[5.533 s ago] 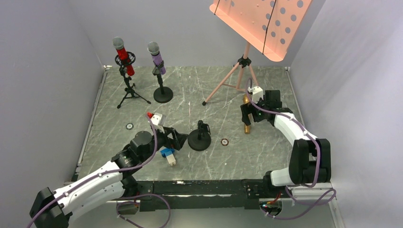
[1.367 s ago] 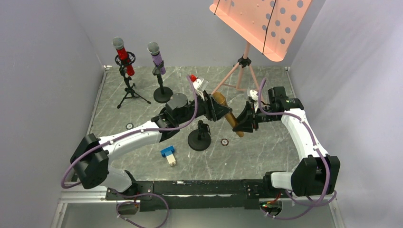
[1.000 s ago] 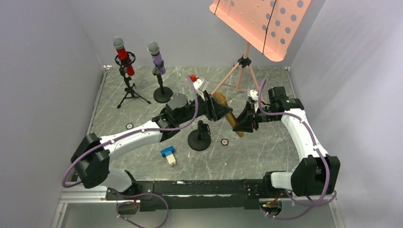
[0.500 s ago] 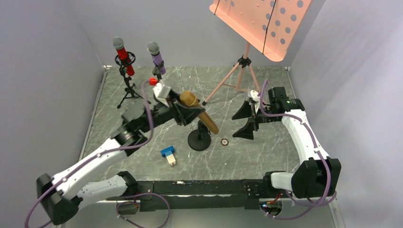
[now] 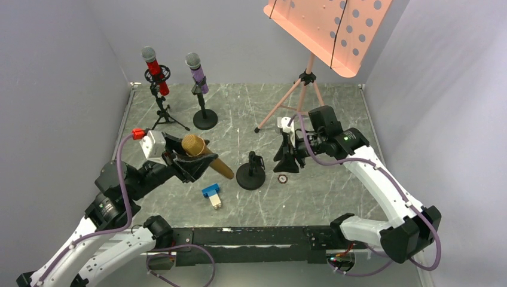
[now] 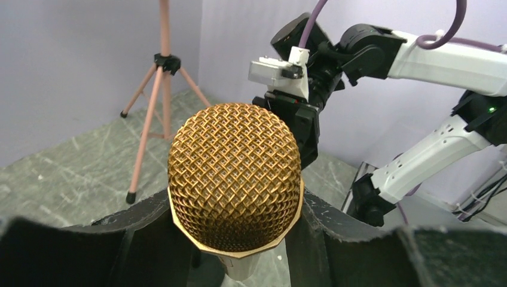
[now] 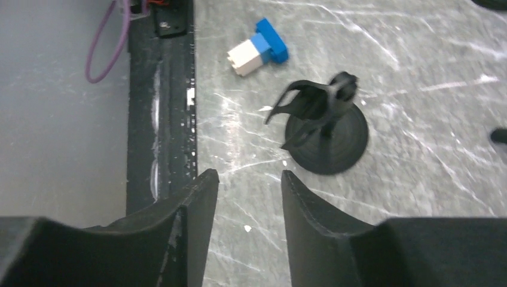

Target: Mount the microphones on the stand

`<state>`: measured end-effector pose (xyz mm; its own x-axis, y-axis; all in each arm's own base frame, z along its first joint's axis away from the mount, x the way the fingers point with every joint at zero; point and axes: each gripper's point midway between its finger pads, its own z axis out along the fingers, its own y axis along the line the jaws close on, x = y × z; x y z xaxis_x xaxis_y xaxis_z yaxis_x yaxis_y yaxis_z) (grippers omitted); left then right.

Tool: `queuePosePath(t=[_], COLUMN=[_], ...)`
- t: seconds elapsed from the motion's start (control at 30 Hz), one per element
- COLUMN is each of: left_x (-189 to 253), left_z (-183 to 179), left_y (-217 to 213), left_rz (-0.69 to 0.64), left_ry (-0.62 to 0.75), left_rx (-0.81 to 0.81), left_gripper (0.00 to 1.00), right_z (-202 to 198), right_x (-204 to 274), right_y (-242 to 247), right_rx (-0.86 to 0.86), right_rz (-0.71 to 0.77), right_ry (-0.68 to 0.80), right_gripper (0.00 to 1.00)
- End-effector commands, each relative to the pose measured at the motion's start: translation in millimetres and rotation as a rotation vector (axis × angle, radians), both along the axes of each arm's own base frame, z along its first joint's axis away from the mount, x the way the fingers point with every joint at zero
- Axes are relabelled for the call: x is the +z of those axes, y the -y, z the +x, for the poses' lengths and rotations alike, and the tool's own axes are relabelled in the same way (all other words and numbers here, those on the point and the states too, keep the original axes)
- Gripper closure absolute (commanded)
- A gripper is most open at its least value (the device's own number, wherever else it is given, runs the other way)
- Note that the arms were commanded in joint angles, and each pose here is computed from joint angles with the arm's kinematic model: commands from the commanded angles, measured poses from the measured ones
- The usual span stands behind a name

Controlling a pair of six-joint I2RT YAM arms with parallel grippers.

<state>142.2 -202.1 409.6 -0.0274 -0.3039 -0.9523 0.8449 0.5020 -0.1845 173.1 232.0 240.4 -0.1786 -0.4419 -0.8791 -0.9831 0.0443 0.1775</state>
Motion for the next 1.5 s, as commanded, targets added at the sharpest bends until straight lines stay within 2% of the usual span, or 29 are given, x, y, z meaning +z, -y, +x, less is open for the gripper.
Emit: queuePosePath(t=[0.0, 0.07, 0.1, 0.23, 0.4, 0.57, 0.63, 0.73, 0.87, 1.17, 1.27, 1.4, 1.47], left_x=[-16.6, -22.8, -25.5, -36.6, -49.5, -53.8, -53.6, -51.7, -48.8, -45.6, -39.1, -23.5, -18.1], left_z=[10.6, 11.5, 11.4, 10.1, 9.8, 10.1, 10.7, 10.8, 10.4, 10.5, 12.4, 16.3, 19.0], left_y=[-14.4, -17.3, -18.7, -26.2, -33.0, -34.9, -34.3, -32.5, -29.9, -21.7, -15.0, -5.1, 1.7], left_rz=[0.045, 0.051, 0.052, 0.038, 0.021, 0.015, 0.016, 0.019, 0.017, 0.009, 0.001, -0.025, -0.028], left_ry=[-0.026, -0.037, -0.041, -0.059, -0.085, -0.092, -0.09, -0.082, -0.072, -0.059, -0.046, -0.02, -0.014], left_rx=[0.099, 0.114, 0.119, 0.146, 0.172, 0.181, 0.181, 0.174, 0.162, 0.128, 0.108, 0.082, 0.065], left_gripper=[1.0, 1.0, 1.0, 1.0, 1.0, 1.0, 1.0, 1.0, 1.0, 1.0, 1.0, 1.0, 1.0], right_z=[44.0, 53.2, 54.0, 57.0, 62.6, 65.0, 70.1, 83.0, 94.6, 106.6, 113.6, 99.6, 88.5], right_x=[0.9, -11.9, -18.6, -34.5, -24.9, -39.8, -44.4, -44.0, -35.8, -26.5, -23.9, -0.6, 10.9], right_y=[-2.9, -3.8, -5.3, -16.5, -34.1, -36.5, -34.1, -28.1, -14.6, 16.0, 26.2, 32.2, 34.9], right_rx=[-0.198, -0.234, -0.235, -0.231, -0.247, -0.281, -0.31, -0.368, -0.409, -0.413, -0.431, -0.368, -0.331], right_rz=[-0.062, -0.081, -0.085, -0.099, -0.102, -0.144, -0.164, -0.2, -0.247, -0.314, -0.321, -0.214, -0.146], right_ry=[0.035, 0.021, 0.003, -0.015, -0.001, 0.002, 0.012, 0.049, 0.143, 0.273, 0.262, 0.23, 0.227], right_gripper=[0.52, 0.36, 0.34, 0.35, 0.34, 0.34, 0.35, 0.48, 0.56, 0.57, 0.52, 0.29, 0.21])
